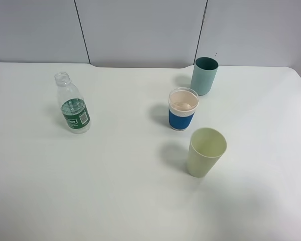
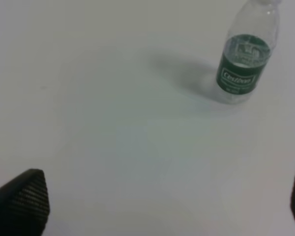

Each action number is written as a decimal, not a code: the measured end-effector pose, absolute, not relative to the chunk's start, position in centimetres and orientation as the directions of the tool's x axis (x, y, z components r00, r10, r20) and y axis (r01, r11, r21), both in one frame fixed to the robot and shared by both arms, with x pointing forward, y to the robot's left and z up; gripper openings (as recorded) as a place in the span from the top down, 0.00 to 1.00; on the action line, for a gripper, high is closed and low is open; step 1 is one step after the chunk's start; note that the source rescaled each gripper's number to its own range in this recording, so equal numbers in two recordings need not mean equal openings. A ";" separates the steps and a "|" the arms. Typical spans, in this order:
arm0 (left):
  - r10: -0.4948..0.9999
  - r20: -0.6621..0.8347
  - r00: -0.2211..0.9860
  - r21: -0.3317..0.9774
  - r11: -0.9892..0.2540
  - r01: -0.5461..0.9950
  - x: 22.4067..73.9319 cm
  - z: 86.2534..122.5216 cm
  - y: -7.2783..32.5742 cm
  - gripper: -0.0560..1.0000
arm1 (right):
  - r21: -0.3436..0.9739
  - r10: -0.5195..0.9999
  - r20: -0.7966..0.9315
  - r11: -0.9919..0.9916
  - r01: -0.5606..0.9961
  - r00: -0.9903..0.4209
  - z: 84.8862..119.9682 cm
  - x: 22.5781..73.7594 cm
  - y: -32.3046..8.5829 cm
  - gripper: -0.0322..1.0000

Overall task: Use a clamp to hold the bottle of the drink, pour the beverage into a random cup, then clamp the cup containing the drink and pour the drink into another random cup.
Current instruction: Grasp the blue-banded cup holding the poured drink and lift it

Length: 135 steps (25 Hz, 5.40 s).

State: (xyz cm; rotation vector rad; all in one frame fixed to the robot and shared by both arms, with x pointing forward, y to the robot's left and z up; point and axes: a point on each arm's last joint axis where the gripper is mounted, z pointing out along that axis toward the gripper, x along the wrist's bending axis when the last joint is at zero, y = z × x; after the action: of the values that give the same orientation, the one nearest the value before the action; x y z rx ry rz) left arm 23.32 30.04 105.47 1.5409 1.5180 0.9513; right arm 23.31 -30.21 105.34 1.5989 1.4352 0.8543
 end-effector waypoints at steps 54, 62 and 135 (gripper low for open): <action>1.000 -0.003 0.016 0.901 -0.004 0.434 23.3 105.5 30.0 0.00 | 0.876 0.992 -0.036 -0.028 0.482 0.124 106.6 25.3 -30.4 0.30; 1.000 -0.003 0.016 0.901 -0.004 0.434 23.3 105.5 30.0 0.00 | 0.874 0.986 -0.107 0.032 0.485 0.128 109.2 31.4 -31.3 0.31; 1.000 -0.003 0.016 0.900 -0.004 0.435 23.3 105.5 30.0 0.00 | 0.824 0.596 -0.208 0.534 0.188 -0.776 89.2 52.8 -25.0 0.00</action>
State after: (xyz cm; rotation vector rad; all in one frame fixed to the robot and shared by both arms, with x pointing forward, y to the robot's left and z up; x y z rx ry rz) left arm 23.32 30.03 105.46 1.5405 1.5190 0.9494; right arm 52.79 -24.99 89.23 0.6370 2.3036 1.1574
